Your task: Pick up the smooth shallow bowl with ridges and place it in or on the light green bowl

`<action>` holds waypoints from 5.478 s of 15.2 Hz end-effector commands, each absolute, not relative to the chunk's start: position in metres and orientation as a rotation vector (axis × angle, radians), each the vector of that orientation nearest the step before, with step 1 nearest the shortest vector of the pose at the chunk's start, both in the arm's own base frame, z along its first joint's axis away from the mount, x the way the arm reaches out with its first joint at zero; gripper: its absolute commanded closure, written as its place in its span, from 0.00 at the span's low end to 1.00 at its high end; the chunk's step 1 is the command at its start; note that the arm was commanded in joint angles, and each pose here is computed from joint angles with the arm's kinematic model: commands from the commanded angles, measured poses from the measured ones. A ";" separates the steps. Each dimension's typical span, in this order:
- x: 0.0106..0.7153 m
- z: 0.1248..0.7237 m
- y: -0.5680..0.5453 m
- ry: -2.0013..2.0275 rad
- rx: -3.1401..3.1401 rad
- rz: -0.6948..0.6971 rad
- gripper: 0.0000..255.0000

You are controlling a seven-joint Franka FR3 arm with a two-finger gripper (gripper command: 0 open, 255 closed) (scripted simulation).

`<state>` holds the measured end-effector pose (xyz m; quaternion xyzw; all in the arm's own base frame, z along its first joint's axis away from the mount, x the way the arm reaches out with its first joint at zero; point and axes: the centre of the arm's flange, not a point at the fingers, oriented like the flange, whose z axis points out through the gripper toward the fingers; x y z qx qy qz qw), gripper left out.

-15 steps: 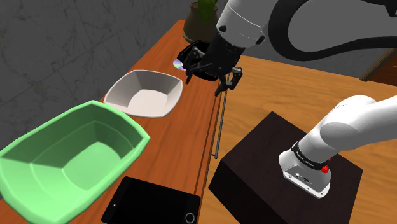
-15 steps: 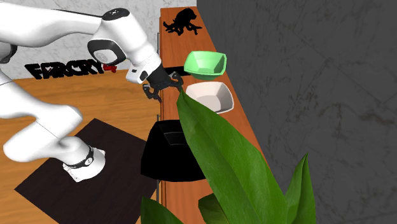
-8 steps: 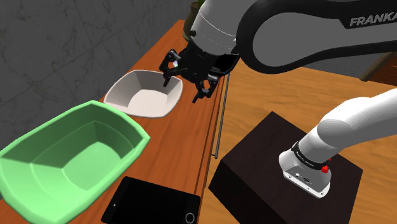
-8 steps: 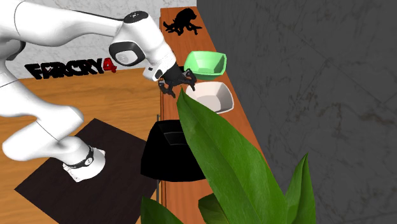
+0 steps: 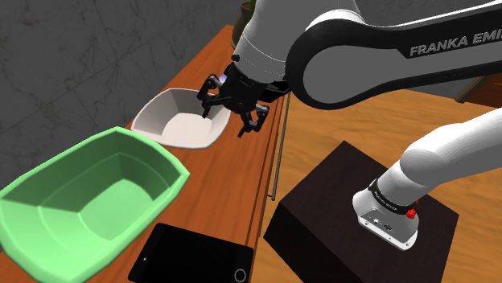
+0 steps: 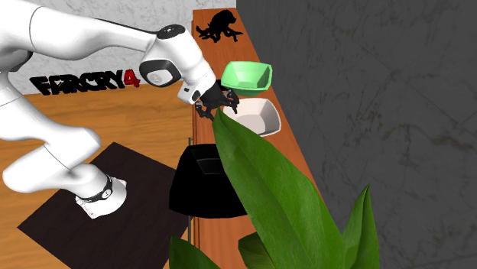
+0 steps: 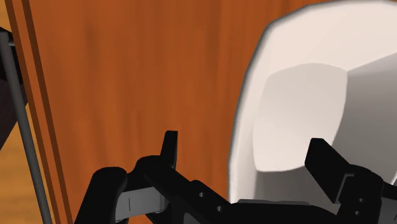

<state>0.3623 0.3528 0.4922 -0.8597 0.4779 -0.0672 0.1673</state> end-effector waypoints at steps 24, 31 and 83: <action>0.363 0.544 0.353 1.360 -2.446 -0.191 1.00; 0.363 0.581 0.353 1.360 -2.446 -0.191 1.00; 0.256 0.577 0.566 1.360 -2.446 -0.191 1.00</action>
